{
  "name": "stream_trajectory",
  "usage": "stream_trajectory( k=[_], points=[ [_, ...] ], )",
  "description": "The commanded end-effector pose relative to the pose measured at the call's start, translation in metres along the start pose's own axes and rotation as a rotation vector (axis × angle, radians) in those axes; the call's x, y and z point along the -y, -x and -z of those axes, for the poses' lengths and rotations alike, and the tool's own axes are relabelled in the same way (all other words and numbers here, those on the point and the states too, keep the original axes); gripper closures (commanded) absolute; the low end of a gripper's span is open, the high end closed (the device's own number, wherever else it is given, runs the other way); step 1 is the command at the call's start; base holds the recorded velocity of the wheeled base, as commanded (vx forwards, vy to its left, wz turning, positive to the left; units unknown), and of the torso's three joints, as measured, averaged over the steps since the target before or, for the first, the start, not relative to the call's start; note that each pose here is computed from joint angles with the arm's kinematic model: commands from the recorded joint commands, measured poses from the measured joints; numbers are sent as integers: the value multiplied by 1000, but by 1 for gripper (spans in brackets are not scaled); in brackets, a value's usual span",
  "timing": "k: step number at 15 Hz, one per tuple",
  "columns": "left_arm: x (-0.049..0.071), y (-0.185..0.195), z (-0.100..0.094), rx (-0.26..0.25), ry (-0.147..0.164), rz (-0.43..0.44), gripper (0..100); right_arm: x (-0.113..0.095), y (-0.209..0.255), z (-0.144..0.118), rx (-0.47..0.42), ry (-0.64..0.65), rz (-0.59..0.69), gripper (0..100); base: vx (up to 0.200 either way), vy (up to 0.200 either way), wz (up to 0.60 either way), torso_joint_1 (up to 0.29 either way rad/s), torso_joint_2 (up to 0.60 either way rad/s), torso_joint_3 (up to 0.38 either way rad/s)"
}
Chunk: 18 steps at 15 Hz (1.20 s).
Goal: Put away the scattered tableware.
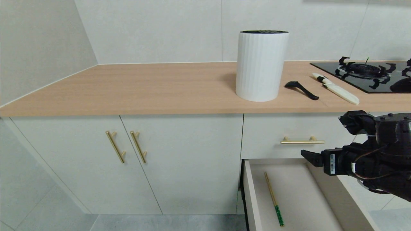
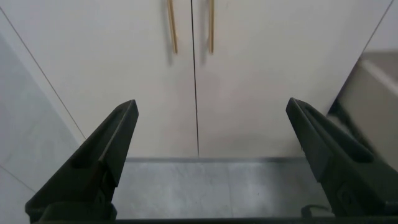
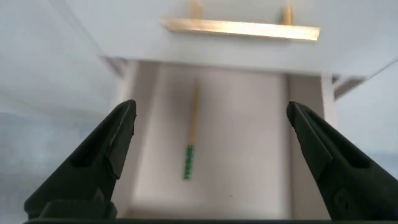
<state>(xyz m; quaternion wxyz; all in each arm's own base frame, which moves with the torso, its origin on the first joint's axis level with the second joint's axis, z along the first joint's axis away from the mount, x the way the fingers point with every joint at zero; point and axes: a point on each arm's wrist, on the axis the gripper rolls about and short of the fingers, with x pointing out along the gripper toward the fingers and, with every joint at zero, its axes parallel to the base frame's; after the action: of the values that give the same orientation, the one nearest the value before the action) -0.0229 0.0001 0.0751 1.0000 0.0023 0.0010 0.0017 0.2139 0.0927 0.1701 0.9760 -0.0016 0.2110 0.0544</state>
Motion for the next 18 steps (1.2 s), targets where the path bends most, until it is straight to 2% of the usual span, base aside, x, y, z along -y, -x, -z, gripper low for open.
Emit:
stream_trajectory(
  k=[1, 11, 14, 17, 18],
  points=[
    [0, 0, 0, -1, 0, -1, 0, 0, -2, 1, -6, 1, 2, 0, 0, 0, 0, 168, -471, -300],
    [0, 0, 0, -1, 0, -1, 0, 0, -3, 5, -22, 34, 1, 0, 0, 0, 0, 190, -479, -291],
    [0, 0, 0, -1, 0, -1, 0, -1, -6, 7, -34, 64, 0, 0, 0, 0, 0, 103, -245, -144],
    [0, 0, 0, -1, 0, -1, 0, 5, -15, -3, -18, 62, 30, 0, 0, 0, 0, 12, -20, -12],
    [0, 0, 0, -1, 0, -1, 0, 16, -29, -20, 13, 27, 73, 0, 0, 0, 0, 0, 0, 0]
  ],
)
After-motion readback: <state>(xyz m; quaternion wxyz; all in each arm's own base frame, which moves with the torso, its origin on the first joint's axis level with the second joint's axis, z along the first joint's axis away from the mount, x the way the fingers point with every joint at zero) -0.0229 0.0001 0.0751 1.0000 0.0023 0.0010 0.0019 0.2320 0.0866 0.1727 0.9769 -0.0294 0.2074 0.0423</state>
